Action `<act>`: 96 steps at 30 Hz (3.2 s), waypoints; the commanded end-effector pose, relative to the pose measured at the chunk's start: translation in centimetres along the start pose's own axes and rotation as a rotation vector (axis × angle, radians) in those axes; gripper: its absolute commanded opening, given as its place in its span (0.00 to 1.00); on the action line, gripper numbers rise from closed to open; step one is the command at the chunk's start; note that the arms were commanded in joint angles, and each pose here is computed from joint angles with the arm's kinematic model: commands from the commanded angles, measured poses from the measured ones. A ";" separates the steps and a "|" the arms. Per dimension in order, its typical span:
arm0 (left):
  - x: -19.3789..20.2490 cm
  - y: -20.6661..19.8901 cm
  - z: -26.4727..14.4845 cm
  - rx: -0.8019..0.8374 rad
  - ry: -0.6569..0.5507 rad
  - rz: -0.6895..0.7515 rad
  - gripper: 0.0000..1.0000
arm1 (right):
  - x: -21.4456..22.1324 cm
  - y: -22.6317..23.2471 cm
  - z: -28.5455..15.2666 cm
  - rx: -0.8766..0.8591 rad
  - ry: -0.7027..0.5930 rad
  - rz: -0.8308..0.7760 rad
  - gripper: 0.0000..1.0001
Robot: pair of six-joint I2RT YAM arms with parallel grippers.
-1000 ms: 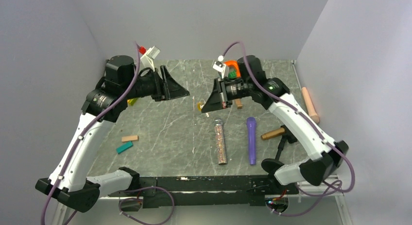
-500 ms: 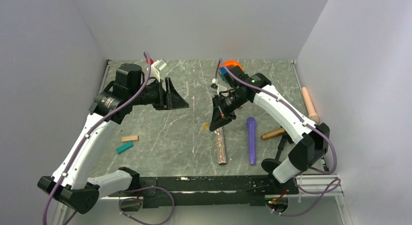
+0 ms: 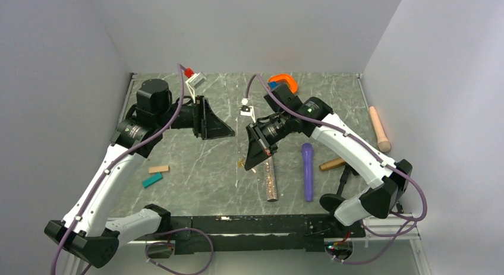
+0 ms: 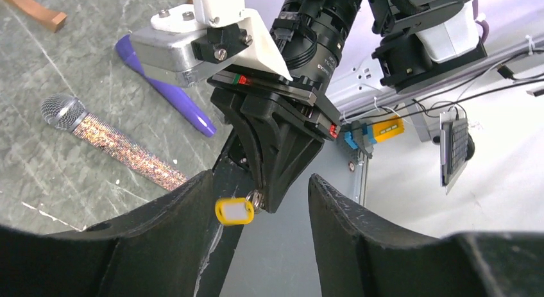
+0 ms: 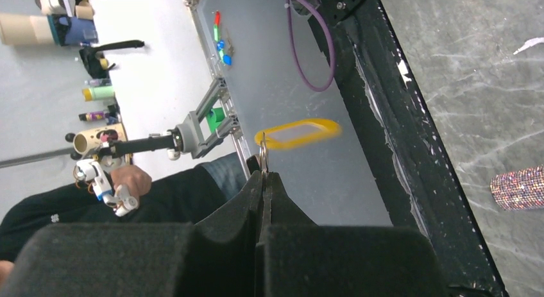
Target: Remove the keys from the keyring
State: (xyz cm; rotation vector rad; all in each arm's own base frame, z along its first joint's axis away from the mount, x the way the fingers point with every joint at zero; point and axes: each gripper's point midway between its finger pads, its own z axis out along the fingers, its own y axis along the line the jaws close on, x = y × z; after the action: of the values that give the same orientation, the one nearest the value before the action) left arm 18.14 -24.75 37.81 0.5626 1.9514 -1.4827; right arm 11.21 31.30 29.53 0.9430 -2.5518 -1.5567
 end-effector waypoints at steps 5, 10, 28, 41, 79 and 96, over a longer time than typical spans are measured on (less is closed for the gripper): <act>1.2 -0.9 0.4 0.153 0.060 0.073 0.59 | -1.5 3.0 -0.8 -0.075 -0.060 -0.152 0.00; 1.9 -0.8 0.6 0.198 0.106 0.067 0.57 | -2.0 3.1 -0.8 -0.072 -0.068 -0.166 0.00; 2.7 -0.5 1.0 0.237 0.138 0.030 0.42 | -3.0 2.3 -0.8 -0.014 -0.072 -0.175 0.00; 3.3 -0.4 1.2 0.225 0.159 0.007 0.38 | -3.2 2.6 -1.2 -0.004 -0.091 -0.198 0.00; 2.9 -2.3 1.9 0.193 0.145 0.046 0.00 | -4.1 3.9 -2.8 0.038 -0.193 -0.258 0.01; 1.0 -4.7 1.2 0.240 0.049 0.080 0.00 | -5.7 6.1 -5.7 0.056 -0.391 -0.329 0.60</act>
State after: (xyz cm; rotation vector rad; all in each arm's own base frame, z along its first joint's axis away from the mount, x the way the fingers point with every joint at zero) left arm 15.19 -27.38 37.15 0.7525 1.9033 -1.6814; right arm 13.91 31.59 36.07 1.1912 -2.7667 -1.7772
